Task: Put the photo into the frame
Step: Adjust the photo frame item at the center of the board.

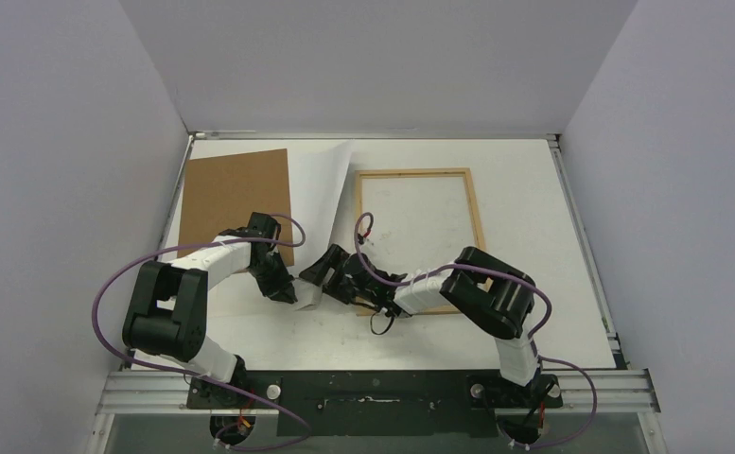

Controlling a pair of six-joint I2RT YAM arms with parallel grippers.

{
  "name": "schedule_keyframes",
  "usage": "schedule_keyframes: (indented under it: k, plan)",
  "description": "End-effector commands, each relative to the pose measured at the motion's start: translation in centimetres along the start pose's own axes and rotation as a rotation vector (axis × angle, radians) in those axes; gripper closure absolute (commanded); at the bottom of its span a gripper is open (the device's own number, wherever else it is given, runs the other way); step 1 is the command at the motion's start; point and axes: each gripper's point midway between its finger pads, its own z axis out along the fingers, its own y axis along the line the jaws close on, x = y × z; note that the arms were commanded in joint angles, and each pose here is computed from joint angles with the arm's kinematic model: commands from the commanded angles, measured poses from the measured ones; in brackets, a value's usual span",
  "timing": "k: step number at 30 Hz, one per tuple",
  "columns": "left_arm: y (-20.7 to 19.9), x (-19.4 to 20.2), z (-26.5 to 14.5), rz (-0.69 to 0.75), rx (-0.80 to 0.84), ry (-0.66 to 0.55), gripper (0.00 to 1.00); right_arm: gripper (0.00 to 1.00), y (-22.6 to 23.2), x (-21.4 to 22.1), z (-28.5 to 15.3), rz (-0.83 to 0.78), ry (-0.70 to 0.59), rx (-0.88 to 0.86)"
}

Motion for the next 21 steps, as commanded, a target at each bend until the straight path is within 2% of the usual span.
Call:
schedule_keyframes:
  k: [1, 7, 13, 17, 21]
  plan:
    - [3.2, 2.6, 3.0, -0.016, -0.116, 0.09, 0.9, 0.24, -4.7, -5.4, 0.7, -0.151, -0.159, 0.191]
    - [3.1, 2.5, 3.2, -0.017, -0.116, 0.092, 0.9, 0.24, -4.2, -4.2, 1.8, -0.155, -0.096, 0.129]
    - [2.9, 2.2, 3.1, -0.016, -0.109, 0.084, 0.9, 0.24, 0.1, -0.7, 1.1, -0.111, 0.05, -0.095]
    - [2.8, 2.1, 3.1, -0.017, -0.107, 0.082, 0.91, 0.24, 0.9, 0.7, 0.0, -0.12, 0.095, -0.111]
    - [2.6, 2.0, 3.1, -0.018, -0.106, 0.08, 0.91, 0.24, -0.1, 0.6, -1.5, -0.139, 0.089, -0.045]
